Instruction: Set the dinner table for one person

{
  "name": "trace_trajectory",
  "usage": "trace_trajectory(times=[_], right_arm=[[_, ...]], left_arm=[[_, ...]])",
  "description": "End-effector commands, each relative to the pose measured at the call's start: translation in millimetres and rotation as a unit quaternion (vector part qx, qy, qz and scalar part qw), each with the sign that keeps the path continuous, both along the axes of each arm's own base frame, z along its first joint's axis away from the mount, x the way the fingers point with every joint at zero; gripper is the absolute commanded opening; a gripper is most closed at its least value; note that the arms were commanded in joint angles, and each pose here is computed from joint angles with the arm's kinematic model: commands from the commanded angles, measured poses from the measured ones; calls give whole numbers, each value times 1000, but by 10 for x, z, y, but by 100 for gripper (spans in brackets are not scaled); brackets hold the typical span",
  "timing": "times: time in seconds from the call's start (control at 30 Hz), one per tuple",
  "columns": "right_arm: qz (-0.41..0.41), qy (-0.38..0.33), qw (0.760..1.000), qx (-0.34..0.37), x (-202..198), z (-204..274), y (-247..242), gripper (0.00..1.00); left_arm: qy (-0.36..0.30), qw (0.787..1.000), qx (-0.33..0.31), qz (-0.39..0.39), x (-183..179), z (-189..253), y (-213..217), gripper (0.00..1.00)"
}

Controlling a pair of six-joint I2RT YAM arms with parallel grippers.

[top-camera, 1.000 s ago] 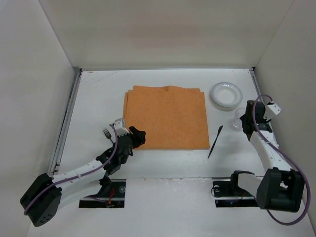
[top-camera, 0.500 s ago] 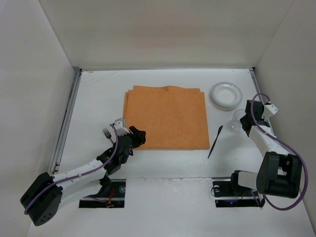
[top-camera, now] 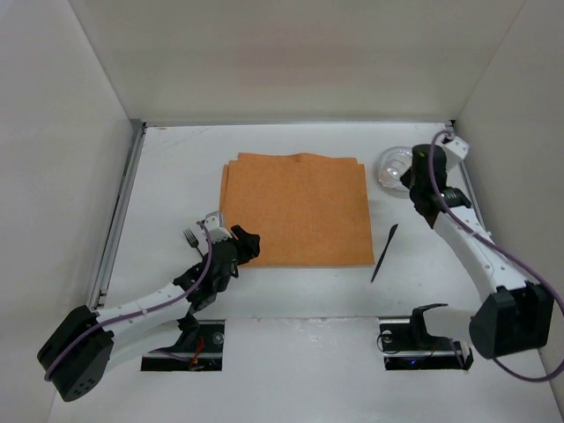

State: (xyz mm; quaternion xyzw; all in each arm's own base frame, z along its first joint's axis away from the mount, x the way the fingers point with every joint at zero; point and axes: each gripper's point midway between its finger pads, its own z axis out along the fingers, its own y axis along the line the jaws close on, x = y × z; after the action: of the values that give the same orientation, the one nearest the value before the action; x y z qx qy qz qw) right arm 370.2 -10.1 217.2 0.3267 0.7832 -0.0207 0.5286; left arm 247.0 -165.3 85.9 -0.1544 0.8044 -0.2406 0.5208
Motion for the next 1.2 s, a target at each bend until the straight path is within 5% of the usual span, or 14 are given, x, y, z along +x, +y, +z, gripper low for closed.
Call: trace_trajectory(times=[0.0, 0.27, 0.9, 1.17], right_arm=[[62, -8, 998, -4, 379, 99, 505, 10], [152, 35, 987, -27, 1024, -220, 1334, 10], [158, 97, 982, -43, 1237, -890, 1435, 19], [157, 66, 985, -39, 1163, -610, 1398, 52]], left_arm=[[-32, 999, -18, 12, 103, 211, -7, 50], [-29, 999, -11, 12, 118, 184, -9, 50], [-20, 1000, -3, 9, 120, 105, -36, 50], [-20, 1000, -3, 8, 123, 110, -44, 50]])
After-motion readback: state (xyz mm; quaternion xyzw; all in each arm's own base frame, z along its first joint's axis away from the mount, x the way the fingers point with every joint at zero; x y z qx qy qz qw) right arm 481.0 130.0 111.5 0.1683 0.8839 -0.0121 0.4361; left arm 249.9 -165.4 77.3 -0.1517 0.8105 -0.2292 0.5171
